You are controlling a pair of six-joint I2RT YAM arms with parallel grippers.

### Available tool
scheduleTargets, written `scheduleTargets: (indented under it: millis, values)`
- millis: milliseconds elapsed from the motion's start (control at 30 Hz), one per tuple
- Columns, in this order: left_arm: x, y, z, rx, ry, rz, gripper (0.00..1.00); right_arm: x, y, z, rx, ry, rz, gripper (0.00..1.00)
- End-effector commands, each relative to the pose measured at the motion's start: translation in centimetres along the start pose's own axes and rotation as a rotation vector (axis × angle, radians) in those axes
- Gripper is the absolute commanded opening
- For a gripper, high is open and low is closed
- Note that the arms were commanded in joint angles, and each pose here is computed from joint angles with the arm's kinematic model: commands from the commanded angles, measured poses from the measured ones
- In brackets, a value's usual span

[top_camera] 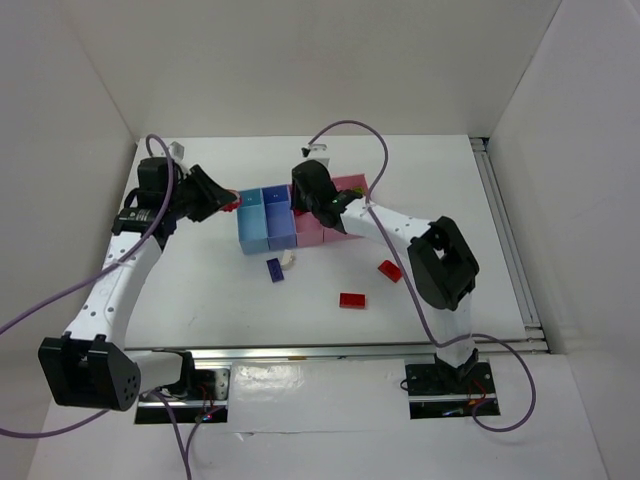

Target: Sort the legos into containers by color

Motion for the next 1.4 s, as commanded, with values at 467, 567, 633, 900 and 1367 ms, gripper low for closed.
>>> scheduleTargets:
  millis: [467,567,633,900,1367]
  values:
    - [-3.6,-3.4,0.3,-0.132,0.076,0.158,0.00,-0.9,0.3,-4.3,-0.002,-0.070,0.013,0.86]
    - [-5.0,-4.6,0.8,-0.157,0.118,0.177,0.00,1.5,0.1,-5.9,-0.037,-0.117,-0.027,0.86]
    - [-6.3,-5.4,1.6,-0.168,0.158,0.189,0.00,3.4,0.0,-6.8,-0.057,-0.140,-0.035,0.86]
    - [-10.6,-9.0,2.7,-0.237,0.225,0.204,0.00,10.3,-7.1,-8.3,-0.194,-0.201,0.073,0.84]
    - [-18.9,-10.6,2.8,-0.320,0.164,0.067,0.77,17.0,-16.3,-5.2,-0.221,-0.160,0.216,0.84]
Point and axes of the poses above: each gripper's point midway between its finger pads, its own x axis back along the fingers, its own y axis along the line the jaws close on, z = x × y, the point moved 5 cm from there along x, back along the fingers, and after that the axes turned 13 degrees about -x, right-handed, at the moved point
